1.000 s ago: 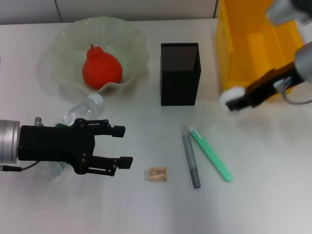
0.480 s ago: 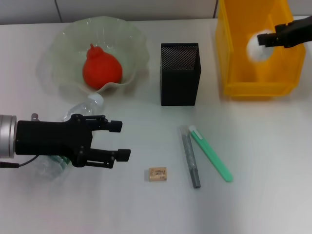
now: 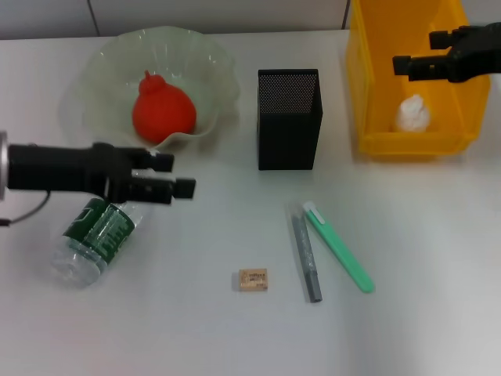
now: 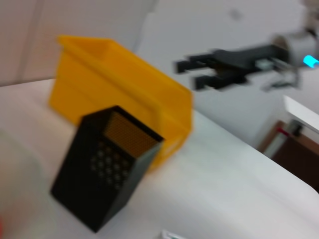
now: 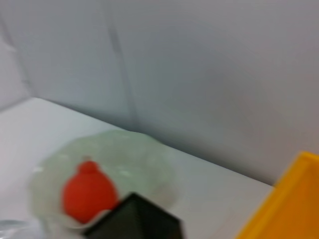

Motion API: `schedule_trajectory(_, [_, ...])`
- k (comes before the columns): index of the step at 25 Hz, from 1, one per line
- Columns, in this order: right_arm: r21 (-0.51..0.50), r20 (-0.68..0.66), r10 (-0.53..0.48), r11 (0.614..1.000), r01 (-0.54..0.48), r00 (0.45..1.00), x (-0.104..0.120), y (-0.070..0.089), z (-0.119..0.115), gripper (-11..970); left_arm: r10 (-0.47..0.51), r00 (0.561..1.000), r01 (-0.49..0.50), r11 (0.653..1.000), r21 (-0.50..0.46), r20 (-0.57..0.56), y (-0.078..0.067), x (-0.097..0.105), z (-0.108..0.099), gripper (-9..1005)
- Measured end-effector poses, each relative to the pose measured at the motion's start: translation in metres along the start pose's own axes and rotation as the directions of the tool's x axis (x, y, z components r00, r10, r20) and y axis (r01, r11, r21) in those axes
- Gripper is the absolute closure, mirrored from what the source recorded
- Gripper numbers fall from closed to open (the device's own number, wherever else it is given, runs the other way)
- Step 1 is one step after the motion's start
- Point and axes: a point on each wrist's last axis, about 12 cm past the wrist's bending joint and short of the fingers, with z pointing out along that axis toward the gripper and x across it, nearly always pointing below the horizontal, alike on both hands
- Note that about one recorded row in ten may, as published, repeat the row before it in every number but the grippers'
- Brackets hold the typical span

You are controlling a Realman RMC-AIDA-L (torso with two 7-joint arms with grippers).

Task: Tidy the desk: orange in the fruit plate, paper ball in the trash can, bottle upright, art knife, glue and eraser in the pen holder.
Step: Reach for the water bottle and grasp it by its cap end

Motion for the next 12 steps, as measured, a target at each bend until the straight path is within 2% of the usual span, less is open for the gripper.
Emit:
schedule_trajectory(1, [-0.028, 0.016, -0.017, 0.999, 0.018, 1.0, 0.005, 0.003, -0.003, 172, -0.029, 0.999, 0.029, 0.999, -0.019, -0.012, -0.001, -0.005, -0.003, 196])
schedule_trajectory(2, [-0.099, 0.044, -0.059, 0.993, 0.064, 0.997, 0.018, 0.01, -0.011, 152, -0.096, 0.994, 0.092, 0.993, -0.072, -0.052, -0.003, -0.017, -0.007, 196])
schedule_trajectory(3, [-0.099, 0.044, -0.059, 0.993, 0.064, 0.997, 0.018, 0.01, -0.011, 132, -0.096, 0.994, 0.092, 0.993, -0.072, -0.052, -0.003, -0.017, -0.007, 196])
schedule_trajectory(4, [-0.16, 0.075, -0.079, 0.983, 0.09, 0.994, 0.034, 0.015, -0.017, 112, -0.13, 0.989, 0.123, 0.987, -0.101, -0.074, -0.004, -0.021, -0.007, 197])
schedule_trajectory(5, [-0.16, 0.075, -0.079, 0.983, 0.09, 0.994, 0.034, 0.015, -0.017, 114, -0.169, 0.981, 0.155, 0.978, -0.139, -0.098, -0.005, -0.027, -0.007, 197])
schedule_trajectory(6, [-0.192, 0.1, -0.077, 0.977, 0.096, 0.992, 0.043, 0.017, -0.02, 116, -0.19, 0.975, 0.172, 0.972, -0.158, -0.111, -0.005, -0.03, -0.006, 197])
schedule_trajectory(7, [-0.251, 0.157, -0.069, 0.962, 0.108, 0.985, 0.06, 0.02, -0.026, 116, -0.266, 0.953, 0.228, 0.945, -0.234, -0.147, -0.006, -0.039, -0.003, 198])
schedule_trajectory(8, [-0.251, 0.157, -0.069, 0.962, 0.108, 0.985, 0.06, 0.02, -0.026, 116, -0.266, 0.953, 0.228, 0.945, -0.234, -0.147, -0.006, -0.039, -0.003, 198])
schedule_trajectory(10, [-0.308, 0.215, -0.058, 0.943, 0.124, 0.975, 0.078, 0.021, -0.029, 117, -0.31, 0.936, 0.254, 0.923, -0.29, -0.168, -0.005, -0.045, 0.002, 199])
schedule_trajectory(12, [-0.38, 0.276, -0.066, 0.909, 0.172, 0.959, 0.096, 0.025, -0.03, 117, -0.341, 0.922, 0.26, 0.896, -0.359, -0.183, -0.003, -0.053, 0.005, 200])
